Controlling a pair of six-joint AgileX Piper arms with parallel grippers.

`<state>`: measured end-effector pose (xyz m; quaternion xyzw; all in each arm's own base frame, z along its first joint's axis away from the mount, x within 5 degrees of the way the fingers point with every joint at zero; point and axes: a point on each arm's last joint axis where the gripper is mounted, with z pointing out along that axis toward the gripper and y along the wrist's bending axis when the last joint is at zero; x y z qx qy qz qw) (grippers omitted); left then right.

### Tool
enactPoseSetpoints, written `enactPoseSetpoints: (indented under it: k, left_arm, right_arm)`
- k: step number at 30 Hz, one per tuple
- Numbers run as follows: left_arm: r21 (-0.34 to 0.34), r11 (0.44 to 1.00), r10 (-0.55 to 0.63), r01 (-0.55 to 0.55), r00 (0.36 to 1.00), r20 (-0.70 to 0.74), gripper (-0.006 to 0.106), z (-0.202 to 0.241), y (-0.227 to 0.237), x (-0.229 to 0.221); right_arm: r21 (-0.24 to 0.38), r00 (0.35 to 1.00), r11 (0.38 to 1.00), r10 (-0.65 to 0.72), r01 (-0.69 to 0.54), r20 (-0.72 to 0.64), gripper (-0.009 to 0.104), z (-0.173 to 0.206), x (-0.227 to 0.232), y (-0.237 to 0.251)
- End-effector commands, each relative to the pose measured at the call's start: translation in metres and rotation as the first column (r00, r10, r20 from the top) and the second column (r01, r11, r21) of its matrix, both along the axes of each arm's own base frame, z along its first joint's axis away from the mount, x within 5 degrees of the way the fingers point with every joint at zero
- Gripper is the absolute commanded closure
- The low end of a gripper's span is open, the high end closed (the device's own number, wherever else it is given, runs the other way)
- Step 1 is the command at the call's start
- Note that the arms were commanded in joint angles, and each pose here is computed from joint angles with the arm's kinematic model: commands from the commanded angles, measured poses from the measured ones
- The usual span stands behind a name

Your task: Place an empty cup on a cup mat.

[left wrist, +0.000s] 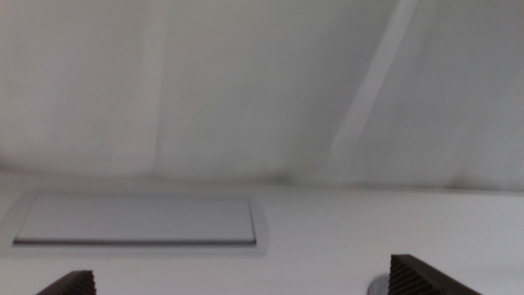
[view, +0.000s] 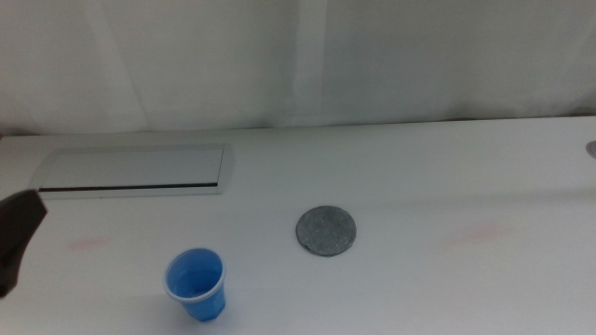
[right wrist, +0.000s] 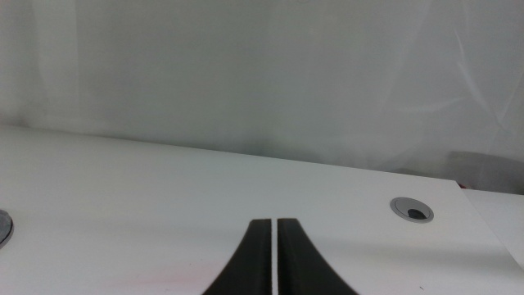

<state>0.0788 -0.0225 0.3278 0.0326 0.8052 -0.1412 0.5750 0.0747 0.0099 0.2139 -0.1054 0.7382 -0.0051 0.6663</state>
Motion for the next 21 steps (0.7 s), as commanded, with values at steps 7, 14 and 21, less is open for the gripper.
enactPoseSetpoints:
  k: [7,14,21]
  left_arm:
    - [0.087,0.996,0.002,0.022,0.966,-0.260,0.011,0.026,-0.020,0.056]
    - [0.107,0.989,-0.028,0.106,0.826,-0.563,0.011,0.026,-0.044,0.103]
    - [0.140,0.977,0.006,0.159,0.639,-0.769,0.011,-0.015,-0.061,0.142]
  right_arm:
    - [-0.004,1.000,1.000,-0.002,0.002,0.000,0.098,-0.001,0.000,0.000]
    - [-0.004,1.000,1.000,-0.002,0.002,0.000,0.098,-0.001,0.000,0.000]
    - [-0.004,1.000,1.000,-0.002,0.002,0.000,0.098,-0.001,0.000,0.000]
